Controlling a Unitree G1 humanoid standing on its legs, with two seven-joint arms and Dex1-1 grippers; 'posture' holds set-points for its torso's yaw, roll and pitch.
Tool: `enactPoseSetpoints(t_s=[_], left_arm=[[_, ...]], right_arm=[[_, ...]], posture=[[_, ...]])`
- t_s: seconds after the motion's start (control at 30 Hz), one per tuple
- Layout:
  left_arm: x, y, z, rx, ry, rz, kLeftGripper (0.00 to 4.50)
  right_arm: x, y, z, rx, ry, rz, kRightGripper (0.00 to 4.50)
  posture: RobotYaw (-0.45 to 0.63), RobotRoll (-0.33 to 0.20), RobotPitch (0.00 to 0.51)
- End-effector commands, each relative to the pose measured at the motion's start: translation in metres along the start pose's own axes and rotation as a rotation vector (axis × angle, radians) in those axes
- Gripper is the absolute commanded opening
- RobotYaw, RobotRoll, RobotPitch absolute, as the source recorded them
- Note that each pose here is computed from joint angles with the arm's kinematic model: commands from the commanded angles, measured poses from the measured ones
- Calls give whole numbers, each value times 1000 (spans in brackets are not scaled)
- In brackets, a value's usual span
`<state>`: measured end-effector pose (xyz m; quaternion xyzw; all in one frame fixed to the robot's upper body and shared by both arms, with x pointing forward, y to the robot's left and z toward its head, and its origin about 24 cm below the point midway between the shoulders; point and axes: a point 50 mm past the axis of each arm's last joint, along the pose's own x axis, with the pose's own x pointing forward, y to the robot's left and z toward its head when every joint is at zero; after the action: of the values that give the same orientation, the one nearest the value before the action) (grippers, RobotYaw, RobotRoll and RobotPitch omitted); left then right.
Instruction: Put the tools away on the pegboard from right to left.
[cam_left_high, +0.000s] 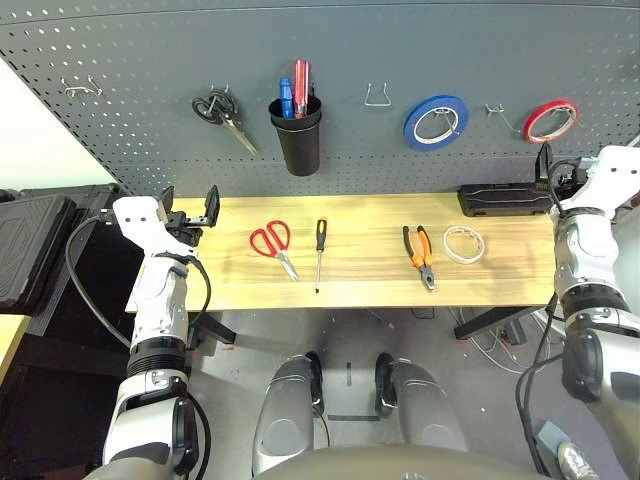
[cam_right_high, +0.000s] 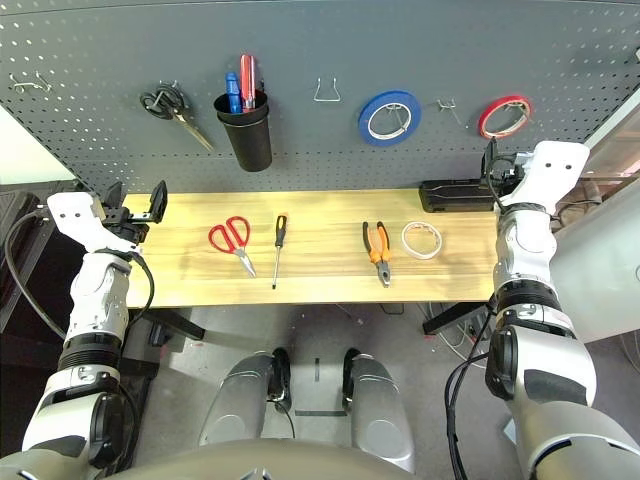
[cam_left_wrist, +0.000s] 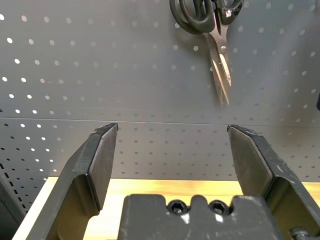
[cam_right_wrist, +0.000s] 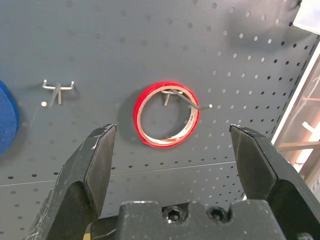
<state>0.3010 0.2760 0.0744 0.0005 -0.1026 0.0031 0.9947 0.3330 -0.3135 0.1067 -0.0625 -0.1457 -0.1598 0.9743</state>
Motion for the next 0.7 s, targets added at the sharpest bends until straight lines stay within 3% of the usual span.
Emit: enactPoseSetpoints(t_s=[0.03, 0.33, 0.7], left_arm=[[-2, 2, 1, -2, 0, -4, 4477], [-8, -7, 3, 11, 14, -77, 4477], [-22, -59, 2, 57, 228, -493, 4477]], right_arm=[[-5, -2, -7, -6, 23, -12, 4500], [-4, 0, -18, -39, 154, 44, 4500], [-7, -12, -26, -171, 349, 288, 4500]], posture=[[153, 0, 142], [167, 0, 153], [163, 0, 197]])
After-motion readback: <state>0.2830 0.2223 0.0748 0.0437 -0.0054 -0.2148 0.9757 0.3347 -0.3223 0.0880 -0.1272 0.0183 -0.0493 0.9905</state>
